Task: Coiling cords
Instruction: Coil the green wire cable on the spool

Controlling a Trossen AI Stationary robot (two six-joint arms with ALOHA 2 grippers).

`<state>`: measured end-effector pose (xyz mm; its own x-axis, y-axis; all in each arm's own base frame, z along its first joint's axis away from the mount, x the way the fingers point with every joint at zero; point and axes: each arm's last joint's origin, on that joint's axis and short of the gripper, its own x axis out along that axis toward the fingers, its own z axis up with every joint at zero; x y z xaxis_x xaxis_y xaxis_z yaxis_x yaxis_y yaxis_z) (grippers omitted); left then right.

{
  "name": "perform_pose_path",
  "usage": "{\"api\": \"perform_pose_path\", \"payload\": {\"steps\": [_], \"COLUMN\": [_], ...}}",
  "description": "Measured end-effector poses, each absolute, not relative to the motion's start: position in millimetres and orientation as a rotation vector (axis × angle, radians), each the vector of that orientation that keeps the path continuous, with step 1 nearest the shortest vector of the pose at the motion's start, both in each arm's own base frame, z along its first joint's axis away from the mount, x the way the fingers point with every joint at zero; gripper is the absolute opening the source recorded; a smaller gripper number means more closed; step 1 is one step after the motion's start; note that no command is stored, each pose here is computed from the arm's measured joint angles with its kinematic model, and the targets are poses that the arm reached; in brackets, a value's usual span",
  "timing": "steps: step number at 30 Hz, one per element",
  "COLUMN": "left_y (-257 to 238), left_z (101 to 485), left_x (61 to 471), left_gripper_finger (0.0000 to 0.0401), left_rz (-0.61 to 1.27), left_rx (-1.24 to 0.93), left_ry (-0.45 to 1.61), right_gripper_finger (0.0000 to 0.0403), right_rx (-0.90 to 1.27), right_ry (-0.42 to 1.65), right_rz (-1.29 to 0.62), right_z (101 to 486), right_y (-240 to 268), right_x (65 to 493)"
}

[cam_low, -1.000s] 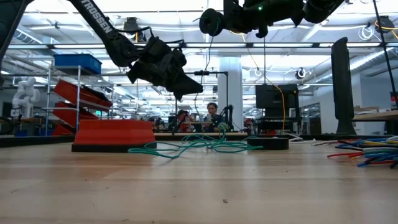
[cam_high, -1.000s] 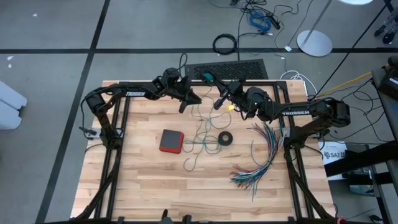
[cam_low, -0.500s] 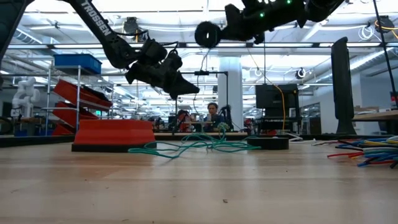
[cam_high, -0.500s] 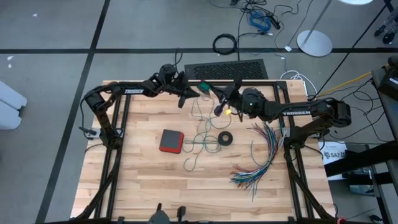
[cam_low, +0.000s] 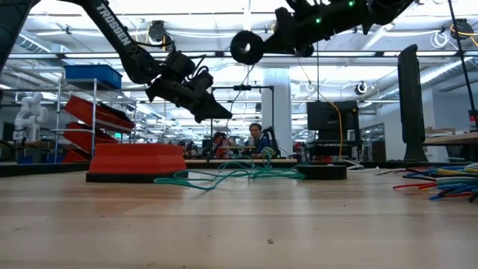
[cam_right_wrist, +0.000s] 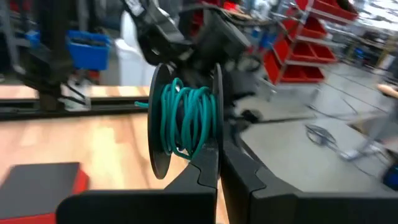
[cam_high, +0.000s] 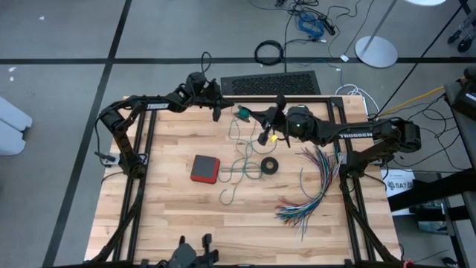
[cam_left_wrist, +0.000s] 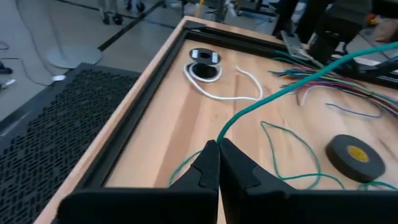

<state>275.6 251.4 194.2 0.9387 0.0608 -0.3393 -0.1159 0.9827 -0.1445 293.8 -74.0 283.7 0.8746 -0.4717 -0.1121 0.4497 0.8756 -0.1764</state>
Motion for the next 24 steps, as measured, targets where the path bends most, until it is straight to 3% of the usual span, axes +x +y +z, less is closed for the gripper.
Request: {"api": "perform_pose_path", "payload": {"steps": [12, 24], "left_y": [263.9, 264.8], "left_z": [194.7, 209.2], "left_x": [262.8, 270.7], "left_gripper_finger": [0.0000, 0.0000], "left_rz": [0.115, 0.040], "left_rx": [-0.229, -0.259], "left_ry": [0.326, 0.302], "right_gripper_finger": [0.0000, 0.0000], "right_rx": [-0.155, -0.334], "right_ry": [0.285, 0.555], "right_rz": [-0.468, -0.670], "right_z": [271.6, 255.2], "right_y": [-73.4, -86.3], "right_x": [291.6, 279.3]}}
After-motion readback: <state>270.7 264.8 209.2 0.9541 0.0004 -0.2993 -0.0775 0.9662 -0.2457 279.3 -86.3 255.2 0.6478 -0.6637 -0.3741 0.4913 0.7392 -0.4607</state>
